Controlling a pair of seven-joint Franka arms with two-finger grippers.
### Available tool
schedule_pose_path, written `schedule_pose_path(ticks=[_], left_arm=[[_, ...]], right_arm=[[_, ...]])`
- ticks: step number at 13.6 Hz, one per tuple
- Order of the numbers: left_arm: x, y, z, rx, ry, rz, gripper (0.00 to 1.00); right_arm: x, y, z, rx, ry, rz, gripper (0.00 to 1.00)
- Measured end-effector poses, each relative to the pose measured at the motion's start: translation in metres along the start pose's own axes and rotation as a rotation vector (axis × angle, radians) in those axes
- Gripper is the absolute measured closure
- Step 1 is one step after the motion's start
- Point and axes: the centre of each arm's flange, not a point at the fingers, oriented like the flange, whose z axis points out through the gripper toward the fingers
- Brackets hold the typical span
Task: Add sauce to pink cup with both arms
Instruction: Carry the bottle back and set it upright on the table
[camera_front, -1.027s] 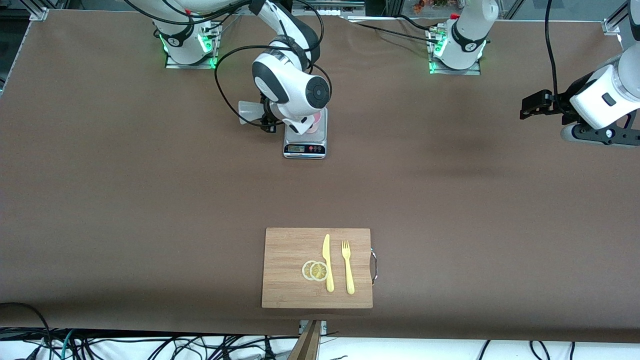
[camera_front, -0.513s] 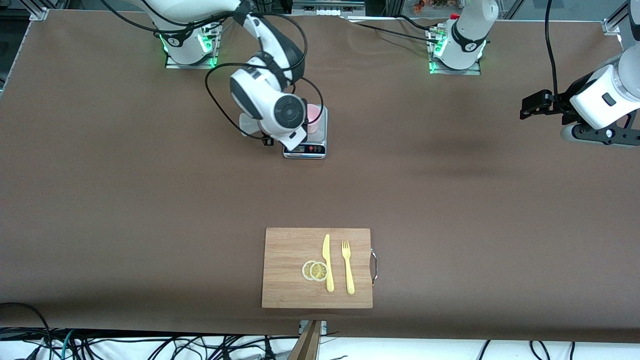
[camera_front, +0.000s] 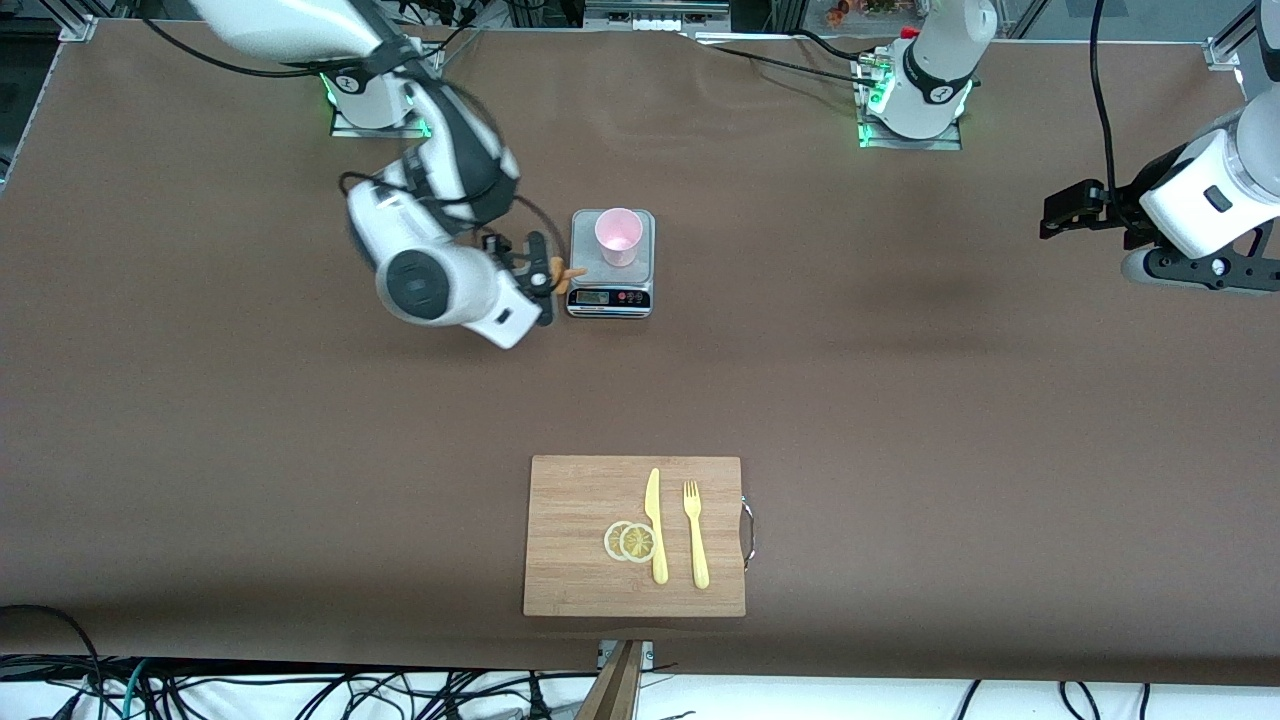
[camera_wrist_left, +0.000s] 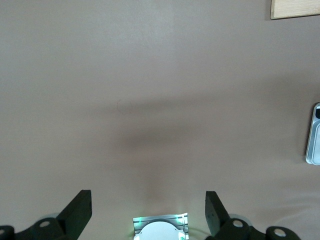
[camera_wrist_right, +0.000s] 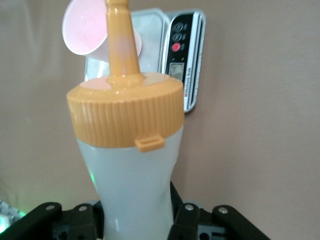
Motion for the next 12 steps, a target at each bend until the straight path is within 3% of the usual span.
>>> schedule_pose_path(ticks=[3,7,12], left_arm=[[0.0,0.0,0.0,0.0,0.0,0.0,0.0],[0.0,0.0,0.0,0.0,0.0,0.0,0.0],[0.0,0.0,0.0,0.0,0.0,0.0,0.0]], right_arm=[[-0.089,0.019,-0.034,-0.008,0.209,-0.019,0.67],[-0.2,0.025,-0.039,0.003,0.436,-0.094,0.67],[-0.317,0.033,0.033,0.017,0.853,-0.178,0.67]])
